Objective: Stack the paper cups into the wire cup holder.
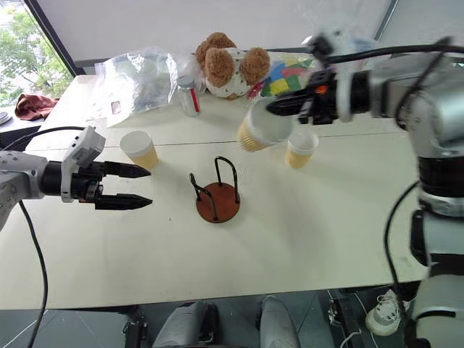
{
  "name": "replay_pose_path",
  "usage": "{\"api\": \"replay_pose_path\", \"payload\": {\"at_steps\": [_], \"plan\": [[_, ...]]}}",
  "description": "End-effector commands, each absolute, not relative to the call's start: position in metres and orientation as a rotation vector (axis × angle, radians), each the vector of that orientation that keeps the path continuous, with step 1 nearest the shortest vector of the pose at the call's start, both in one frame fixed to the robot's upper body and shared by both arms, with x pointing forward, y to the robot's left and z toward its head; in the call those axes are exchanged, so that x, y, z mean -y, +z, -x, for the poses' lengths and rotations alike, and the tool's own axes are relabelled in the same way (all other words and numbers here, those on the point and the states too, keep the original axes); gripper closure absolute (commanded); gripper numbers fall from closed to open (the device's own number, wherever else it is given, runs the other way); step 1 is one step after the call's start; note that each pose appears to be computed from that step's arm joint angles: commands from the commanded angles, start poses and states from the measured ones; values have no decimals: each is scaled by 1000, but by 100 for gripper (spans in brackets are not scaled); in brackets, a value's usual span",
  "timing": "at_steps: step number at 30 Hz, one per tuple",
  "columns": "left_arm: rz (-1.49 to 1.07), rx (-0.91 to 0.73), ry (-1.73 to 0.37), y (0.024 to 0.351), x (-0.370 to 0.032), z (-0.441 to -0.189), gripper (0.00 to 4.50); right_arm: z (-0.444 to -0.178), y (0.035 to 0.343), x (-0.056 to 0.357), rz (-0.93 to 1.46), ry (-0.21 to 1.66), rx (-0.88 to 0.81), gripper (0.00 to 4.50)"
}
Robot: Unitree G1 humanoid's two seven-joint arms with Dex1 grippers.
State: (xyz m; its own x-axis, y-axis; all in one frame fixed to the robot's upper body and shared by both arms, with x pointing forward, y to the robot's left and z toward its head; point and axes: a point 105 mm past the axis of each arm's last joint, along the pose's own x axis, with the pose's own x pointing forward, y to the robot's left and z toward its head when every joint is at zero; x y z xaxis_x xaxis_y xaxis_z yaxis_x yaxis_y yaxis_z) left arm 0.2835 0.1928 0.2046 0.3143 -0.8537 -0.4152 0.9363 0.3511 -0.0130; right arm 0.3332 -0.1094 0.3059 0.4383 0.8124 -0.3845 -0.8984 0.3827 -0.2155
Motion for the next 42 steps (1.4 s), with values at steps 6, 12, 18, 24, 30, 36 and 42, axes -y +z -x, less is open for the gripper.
{"api": "replay_pose_path", "payload": {"at_steps": [6,12,18,24,30,36,42], "plan": [[-229,-294,-1156,221,-194,-283,0,-324,311,68,519,1303,-185,444],[-208,-292,-1143,215,-192,-278,0,-327,300,58,555,1368,-222,444],[-199,-278,-1146,214,-187,-280,0,-333,277,52,673,1425,-298,444],[-193,-275,-1148,213,-184,-280,0,-343,271,46,725,1440,-314,367],[-184,-271,-1142,211,-183,-280,0,-346,276,40,720,1438,-290,69],[-186,-253,-1142,214,-180,-281,0,-352,295,60,678,1357,-241,69],[-189,-189,-1180,236,-173,-278,0,-381,301,163,630,943,-218,69]]}}
